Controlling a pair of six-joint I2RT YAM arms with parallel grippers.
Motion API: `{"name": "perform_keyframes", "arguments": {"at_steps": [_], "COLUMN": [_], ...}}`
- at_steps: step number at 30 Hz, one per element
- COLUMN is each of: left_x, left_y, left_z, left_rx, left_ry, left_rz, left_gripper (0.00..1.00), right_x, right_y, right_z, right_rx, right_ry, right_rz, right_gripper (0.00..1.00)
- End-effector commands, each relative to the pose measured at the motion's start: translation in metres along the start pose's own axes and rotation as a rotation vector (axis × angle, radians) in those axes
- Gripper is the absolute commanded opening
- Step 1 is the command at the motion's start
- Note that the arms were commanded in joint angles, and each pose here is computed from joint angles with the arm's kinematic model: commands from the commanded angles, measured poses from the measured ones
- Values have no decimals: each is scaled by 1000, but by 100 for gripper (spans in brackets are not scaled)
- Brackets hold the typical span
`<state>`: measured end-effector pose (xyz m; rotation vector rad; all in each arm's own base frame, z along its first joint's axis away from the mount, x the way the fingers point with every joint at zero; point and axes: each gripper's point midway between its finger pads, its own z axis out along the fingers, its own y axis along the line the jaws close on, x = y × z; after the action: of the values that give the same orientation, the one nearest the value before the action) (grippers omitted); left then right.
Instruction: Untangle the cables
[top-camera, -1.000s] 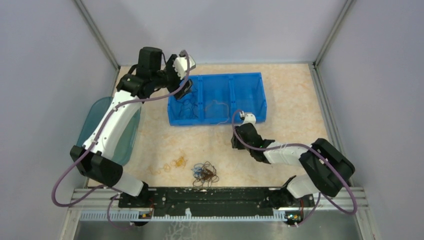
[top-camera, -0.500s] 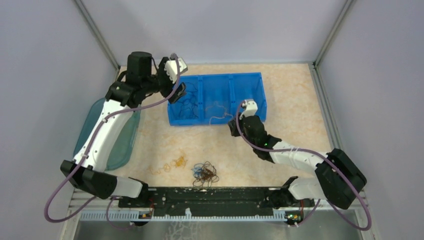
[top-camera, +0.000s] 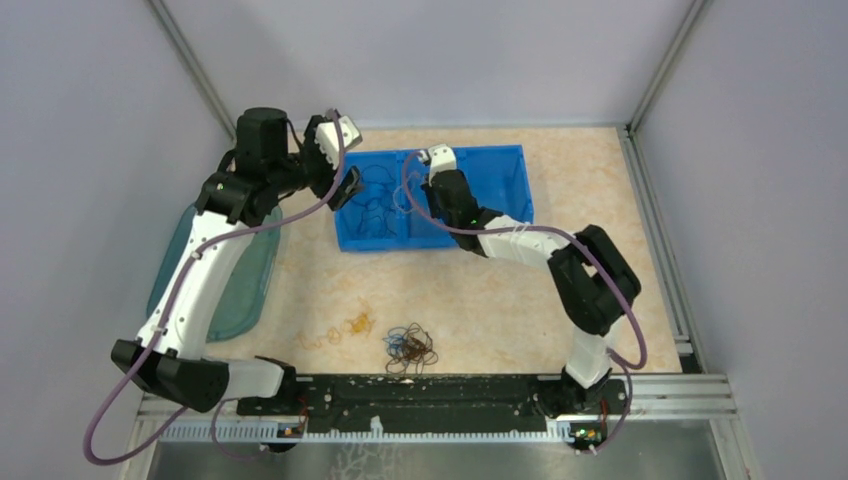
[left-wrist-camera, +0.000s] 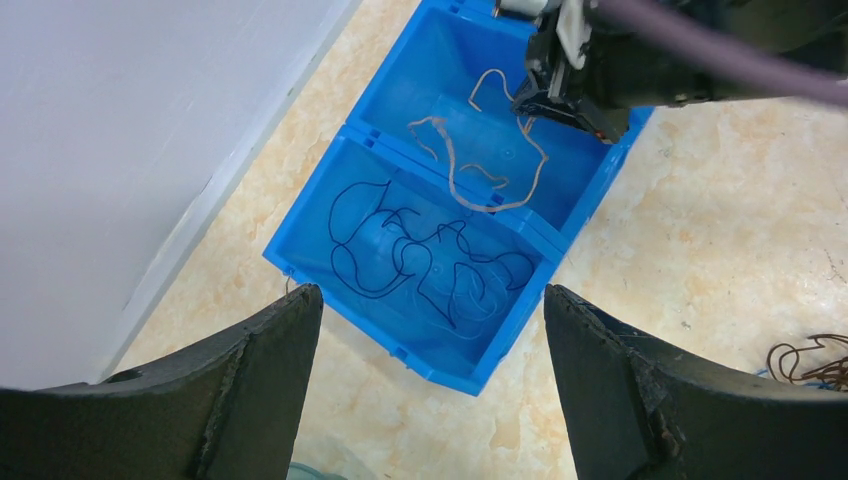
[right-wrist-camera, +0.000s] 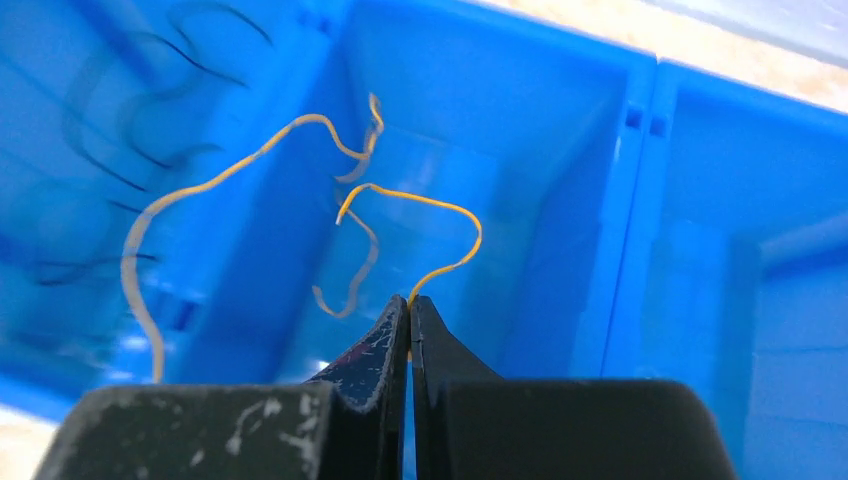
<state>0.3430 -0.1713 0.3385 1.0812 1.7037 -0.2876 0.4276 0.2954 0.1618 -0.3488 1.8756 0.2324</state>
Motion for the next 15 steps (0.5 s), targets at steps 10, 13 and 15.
{"name": "perform_keyframes", "arguments": {"at_steps": [10, 13, 15], "left_x": [-6, -7, -8], "left_y": [-3, -2, -3], "left_z": [-12, -14, -14], "left_rx": [3, -2, 1], "left_ry": [-43, -47, -48], "left_rz": [5, 9, 8], "left_gripper": [87, 87, 87], "right_x": [-32, -32, -24], "right_y": [-54, -41, -31], "right_z": [17, 25, 32], "right_rx": [274, 208, 169], "right_ry": [-11, -5, 14], "right_rz": [-333, -338, -342], "right_gripper": [0, 0, 0]}}
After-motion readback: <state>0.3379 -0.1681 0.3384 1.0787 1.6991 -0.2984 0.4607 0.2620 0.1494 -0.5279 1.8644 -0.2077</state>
